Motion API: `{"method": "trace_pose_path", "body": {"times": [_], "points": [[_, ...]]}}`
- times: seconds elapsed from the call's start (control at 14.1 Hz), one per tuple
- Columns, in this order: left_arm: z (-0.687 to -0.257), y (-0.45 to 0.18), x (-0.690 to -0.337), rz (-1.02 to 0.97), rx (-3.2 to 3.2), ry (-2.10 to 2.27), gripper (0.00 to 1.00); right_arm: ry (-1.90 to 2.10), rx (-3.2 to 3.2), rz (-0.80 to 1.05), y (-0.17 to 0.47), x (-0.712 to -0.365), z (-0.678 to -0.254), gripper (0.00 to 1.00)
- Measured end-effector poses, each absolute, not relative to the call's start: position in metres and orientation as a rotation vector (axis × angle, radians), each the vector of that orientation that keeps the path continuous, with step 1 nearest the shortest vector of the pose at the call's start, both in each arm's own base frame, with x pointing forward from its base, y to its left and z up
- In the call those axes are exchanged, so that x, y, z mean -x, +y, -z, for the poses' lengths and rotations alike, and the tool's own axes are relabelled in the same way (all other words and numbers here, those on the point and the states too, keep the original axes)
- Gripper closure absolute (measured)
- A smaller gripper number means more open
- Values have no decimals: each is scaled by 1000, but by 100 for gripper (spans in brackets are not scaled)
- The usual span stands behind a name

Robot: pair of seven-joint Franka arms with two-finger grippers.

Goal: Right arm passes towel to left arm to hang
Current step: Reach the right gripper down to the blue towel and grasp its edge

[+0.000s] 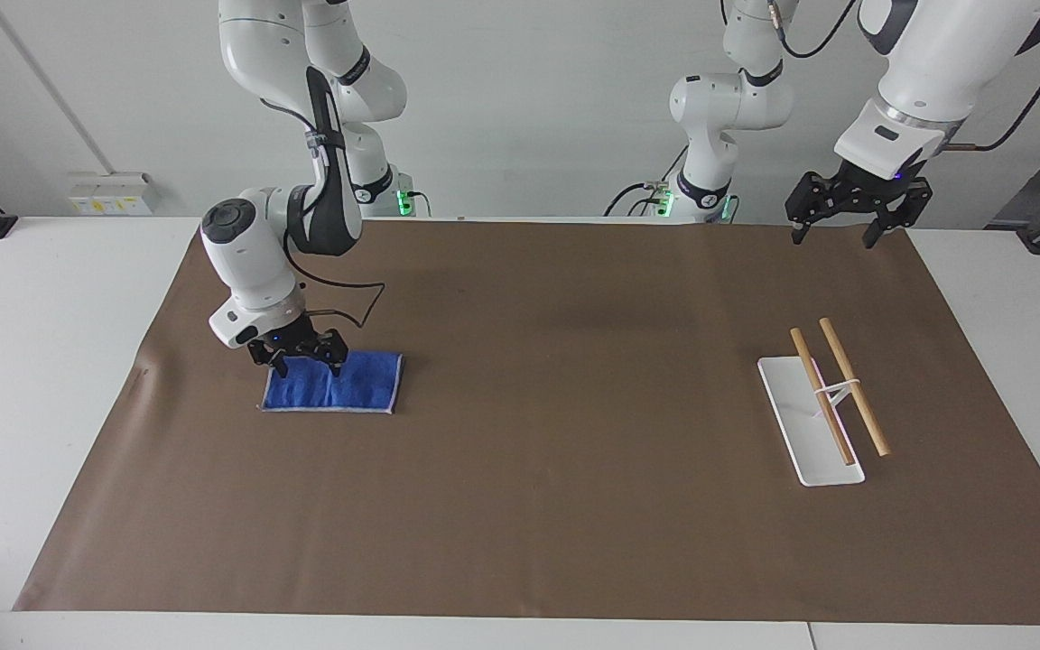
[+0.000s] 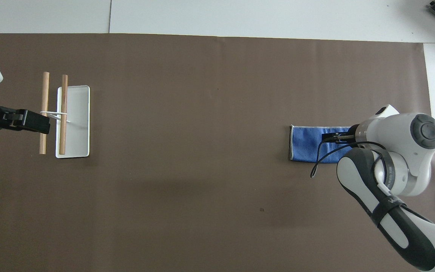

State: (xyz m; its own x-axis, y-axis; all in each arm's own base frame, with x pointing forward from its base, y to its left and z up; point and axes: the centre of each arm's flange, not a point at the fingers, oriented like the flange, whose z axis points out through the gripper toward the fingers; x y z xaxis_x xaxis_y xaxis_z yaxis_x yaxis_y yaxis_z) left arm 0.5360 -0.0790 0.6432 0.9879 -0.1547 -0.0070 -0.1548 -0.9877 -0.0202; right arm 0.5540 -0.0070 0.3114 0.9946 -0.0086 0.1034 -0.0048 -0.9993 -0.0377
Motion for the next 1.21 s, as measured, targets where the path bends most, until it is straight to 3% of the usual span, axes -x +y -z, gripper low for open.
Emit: {"method": "trace_pose_path", "body": {"times": [1.21], "points": [[-643,-79,-536,-8,3111,242,0,-37,3106,142,2,-555,-283,0]]}}
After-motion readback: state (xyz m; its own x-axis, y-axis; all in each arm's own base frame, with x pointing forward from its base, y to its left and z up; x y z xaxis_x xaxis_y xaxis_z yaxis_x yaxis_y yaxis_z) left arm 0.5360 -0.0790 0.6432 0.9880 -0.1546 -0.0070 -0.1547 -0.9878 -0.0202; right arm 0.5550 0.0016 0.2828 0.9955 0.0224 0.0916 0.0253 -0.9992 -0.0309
